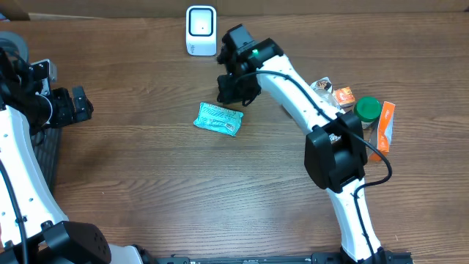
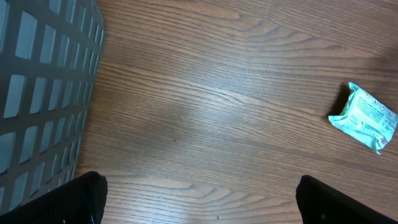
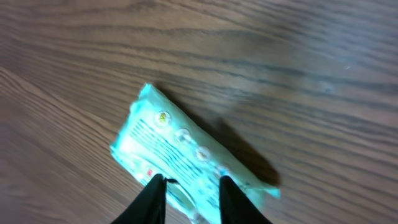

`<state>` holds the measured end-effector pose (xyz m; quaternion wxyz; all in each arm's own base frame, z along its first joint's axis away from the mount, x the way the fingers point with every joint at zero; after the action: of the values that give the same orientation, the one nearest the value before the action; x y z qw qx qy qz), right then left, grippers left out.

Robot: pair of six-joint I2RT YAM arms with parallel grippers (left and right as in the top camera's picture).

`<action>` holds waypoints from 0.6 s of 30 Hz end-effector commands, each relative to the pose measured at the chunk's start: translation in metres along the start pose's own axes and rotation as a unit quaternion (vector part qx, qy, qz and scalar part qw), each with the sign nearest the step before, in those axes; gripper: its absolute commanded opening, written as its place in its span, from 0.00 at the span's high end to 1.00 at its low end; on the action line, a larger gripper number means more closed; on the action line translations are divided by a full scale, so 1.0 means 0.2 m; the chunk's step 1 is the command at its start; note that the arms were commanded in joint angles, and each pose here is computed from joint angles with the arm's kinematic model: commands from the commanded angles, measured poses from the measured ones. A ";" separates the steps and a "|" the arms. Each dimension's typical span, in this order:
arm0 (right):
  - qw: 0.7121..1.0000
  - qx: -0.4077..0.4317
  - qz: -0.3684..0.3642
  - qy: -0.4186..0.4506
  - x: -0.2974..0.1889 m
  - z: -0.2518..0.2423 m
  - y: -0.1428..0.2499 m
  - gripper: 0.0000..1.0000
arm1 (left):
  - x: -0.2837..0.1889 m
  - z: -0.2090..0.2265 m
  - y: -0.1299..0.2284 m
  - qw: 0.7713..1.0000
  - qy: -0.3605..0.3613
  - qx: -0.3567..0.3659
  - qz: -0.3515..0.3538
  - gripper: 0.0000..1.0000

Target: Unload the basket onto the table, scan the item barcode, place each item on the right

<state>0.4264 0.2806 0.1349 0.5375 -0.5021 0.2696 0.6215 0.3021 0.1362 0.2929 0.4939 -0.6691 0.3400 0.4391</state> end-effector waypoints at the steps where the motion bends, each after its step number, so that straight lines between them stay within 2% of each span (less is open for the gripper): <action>1: 0.999 0.039 0.000 -0.032 0.05 0.09 0.03 0.77 | -0.01 -0.02 0.00 1.000 0.005 0.017 -0.003 0.00; 5: 0.992 0.086 -0.085 0.046 0.14 0.01 -0.05 0.70 | -0.01 -0.02 0.00 1.000 0.005 0.017 -0.003 0.00; 9: 0.986 0.077 -0.139 0.050 0.21 -0.01 -0.10 0.69 | -0.01 -0.02 0.00 1.000 0.005 0.017 -0.003 0.00; 15: 0.992 0.064 -0.113 -0.002 0.27 0.04 -0.05 0.69 | -0.01 -0.02 0.00 1.000 0.005 0.017 -0.003 0.00; 18: 0.995 0.008 -0.079 -0.061 0.29 0.13 -0.01 0.69 | -0.01 -0.02 0.00 1.000 0.005 0.017 -0.003 0.01</action>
<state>0.4378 0.3102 0.0823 0.6251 -0.4982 0.2529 0.5450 0.3020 0.1362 0.2928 0.4937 -0.6691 0.3402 0.4392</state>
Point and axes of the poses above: each gripper's point midway between its finger pads, its own x axis out along the fingers, its own z axis along the line the jaws close on, y = z × x, the point moved 7 cm from there along -x, back along the fingers
